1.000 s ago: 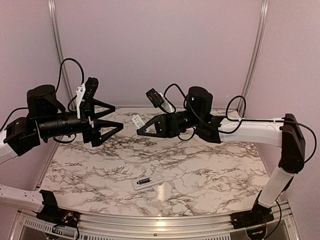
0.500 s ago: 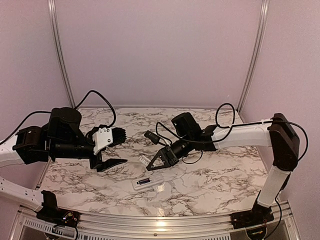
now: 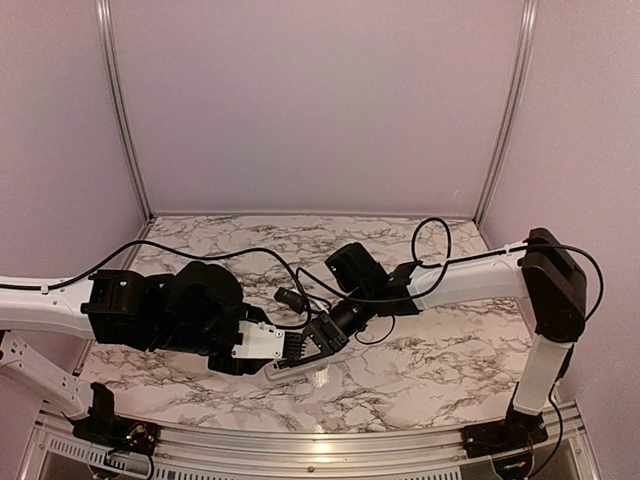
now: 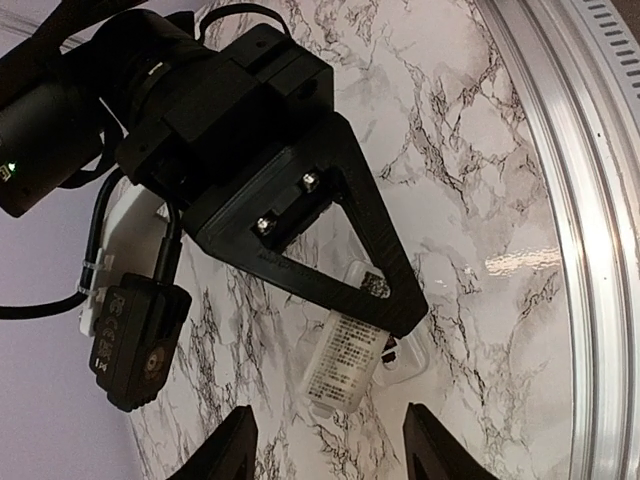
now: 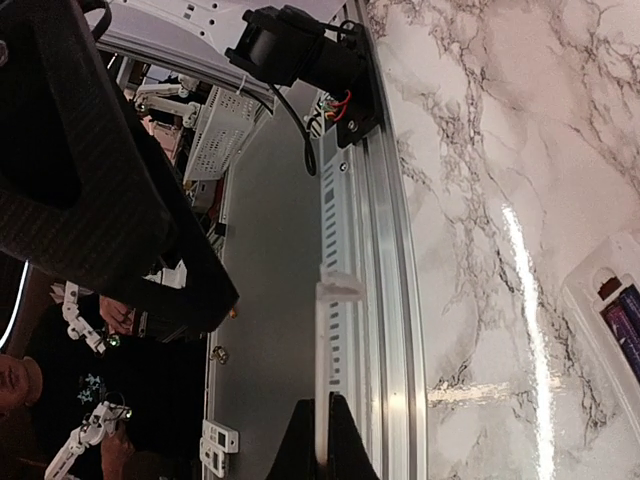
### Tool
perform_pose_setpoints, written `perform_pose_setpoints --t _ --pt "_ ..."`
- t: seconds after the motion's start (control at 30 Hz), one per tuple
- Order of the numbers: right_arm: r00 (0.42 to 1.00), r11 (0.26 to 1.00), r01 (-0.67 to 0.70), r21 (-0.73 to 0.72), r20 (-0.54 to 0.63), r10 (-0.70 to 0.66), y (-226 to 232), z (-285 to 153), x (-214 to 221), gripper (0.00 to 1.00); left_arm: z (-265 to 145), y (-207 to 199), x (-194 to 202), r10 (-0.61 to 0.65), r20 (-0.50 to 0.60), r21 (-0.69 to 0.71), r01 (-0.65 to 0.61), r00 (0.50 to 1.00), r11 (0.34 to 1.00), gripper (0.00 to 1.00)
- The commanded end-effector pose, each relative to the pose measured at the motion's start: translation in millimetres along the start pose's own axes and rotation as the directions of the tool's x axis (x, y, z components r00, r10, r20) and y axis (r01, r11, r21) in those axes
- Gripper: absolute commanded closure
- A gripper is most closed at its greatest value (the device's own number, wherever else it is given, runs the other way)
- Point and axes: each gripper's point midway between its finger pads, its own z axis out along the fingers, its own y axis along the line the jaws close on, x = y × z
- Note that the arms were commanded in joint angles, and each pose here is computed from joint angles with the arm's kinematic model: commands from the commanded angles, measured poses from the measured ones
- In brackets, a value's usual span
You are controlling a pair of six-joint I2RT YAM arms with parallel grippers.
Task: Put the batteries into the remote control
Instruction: Pass from the right arm to the left
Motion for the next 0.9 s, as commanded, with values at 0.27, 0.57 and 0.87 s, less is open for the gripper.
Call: perform_pose_setpoints --t 0.27,0.57,0.87 --pt "0.999 0.998 0.022 -0.052 -0.045 -0.025 14.2 17.7 -0.5 1.00 13.8 -19.5 -4.4 0.111 -0.048 0.052 -0.109 0.993 0.993 0.51" --pt "0.996 0.997 0.040 -0.058 -0.072 -0.045 19.1 22.5 4.8 1.00 17.5 -28.6 -3.9 0.126 -0.049 0.083 -0.122 0.991 0.989 0.61" --pt "0.995 0.996 0.050 -0.068 -0.077 -0.056 22.3 22.0 6.4 1.00 15.7 -30.6 -0.4 0.131 -0.055 0.087 -0.126 0.990 0.988 0.66"
